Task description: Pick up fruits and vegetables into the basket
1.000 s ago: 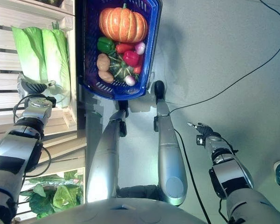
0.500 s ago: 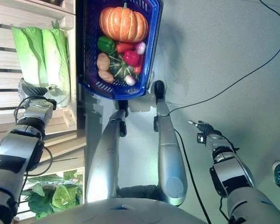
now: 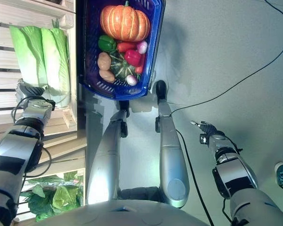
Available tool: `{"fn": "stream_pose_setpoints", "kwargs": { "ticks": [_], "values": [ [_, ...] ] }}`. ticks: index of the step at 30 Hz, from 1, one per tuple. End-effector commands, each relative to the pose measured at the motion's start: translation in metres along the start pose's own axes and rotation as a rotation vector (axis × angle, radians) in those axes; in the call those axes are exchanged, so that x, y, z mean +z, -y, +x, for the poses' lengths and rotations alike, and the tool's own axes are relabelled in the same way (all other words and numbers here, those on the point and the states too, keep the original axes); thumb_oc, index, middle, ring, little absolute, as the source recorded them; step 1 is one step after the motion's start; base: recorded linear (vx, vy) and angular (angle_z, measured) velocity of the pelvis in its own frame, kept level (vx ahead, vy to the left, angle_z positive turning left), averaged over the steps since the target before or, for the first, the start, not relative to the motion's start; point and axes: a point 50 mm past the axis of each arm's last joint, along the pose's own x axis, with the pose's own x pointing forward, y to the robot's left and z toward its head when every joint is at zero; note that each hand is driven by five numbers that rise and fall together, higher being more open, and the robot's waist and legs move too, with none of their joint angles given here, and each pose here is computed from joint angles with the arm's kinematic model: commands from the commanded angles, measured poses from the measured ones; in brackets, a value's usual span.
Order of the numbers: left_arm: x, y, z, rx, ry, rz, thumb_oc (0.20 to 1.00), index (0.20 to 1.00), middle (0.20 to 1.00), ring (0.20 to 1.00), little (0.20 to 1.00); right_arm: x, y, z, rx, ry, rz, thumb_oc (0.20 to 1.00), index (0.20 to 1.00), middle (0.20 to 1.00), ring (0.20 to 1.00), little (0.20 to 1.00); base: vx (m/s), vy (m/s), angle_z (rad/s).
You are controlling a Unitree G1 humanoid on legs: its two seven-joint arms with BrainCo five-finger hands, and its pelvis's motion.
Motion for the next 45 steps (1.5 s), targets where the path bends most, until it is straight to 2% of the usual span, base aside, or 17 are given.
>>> {"fn": "stream_pose_setpoints", "kwargs": {
  "ticks": [1, 13, 20, 27, 30, 39, 45],
  "values": [
    [-0.028, 0.017, -0.010, -0.100, -0.056, 0.067, 0.200, 0.200, 0.200, 0.200, 0.200, -0.023, 0.019, -0.003, -0.046, -0.069, -0.006, 1.000, 1.000, 1.000, 1.000, 1.000, 0.00, 0.000, 0.00],
    [-0.029, 0.019, -0.010, -0.142, -0.041, 0.037, 0.200, 0.200, 0.200, 0.200, 0.200, -0.024, 0.022, -0.004, -0.048, -0.064, -0.005, 1.000, 1.000, 1.000, 1.000, 1.000, 0.00, 0.000, 0.00],
    [-0.024, 0.022, -0.012, -0.161, -0.035, -0.095, 0.200, 0.200, 0.200, 0.200, 0.200, -0.018, 0.021, -0.003, -0.057, -0.026, 0.052, 1.000, 1.000, 1.000, 1.000, 1.000, 0.00, 0.000, 0.00],
    [-0.013, 0.010, -0.008, -0.075, 0.022, -0.380, 0.200, 0.200, 0.200, 0.200, 0.200, 0.011, 0.033, -0.006, -0.096, 0.164, 0.220, 1.000, 1.000, 1.000, 1.000, 1.000, 0.00, -0.027, 0.00],
    [-0.007, 0.005, -0.009, -0.038, 0.063, -0.439, 0.200, 0.200, 0.200, 0.200, 0.200, 0.023, 0.036, -0.007, -0.108, 0.236, 0.276, 1.000, 1.000, 1.000, 1.000, 1.000, 0.00, -0.054, 0.02],
    [0.022, -0.004, -0.017, 0.049, 0.237, -0.543, 0.200, 0.200, 0.200, 0.200, 0.200, 0.063, 0.042, -0.018, -0.186, 0.479, 0.401, 1.000, 1.000, 1.000, 1.000, 1.000, 0.00, -0.037, 0.02],
    [0.058, -0.009, -0.036, 0.084, 0.479, -0.562, 0.200, 0.200, 0.200, 0.200, 0.200, 0.106, 0.038, -0.040, -0.246, 0.721, 0.495, 1.000, 1.000, 1.000, 1.000, 1.000, 0.00, 0.000, 0.00]
  ]
}}
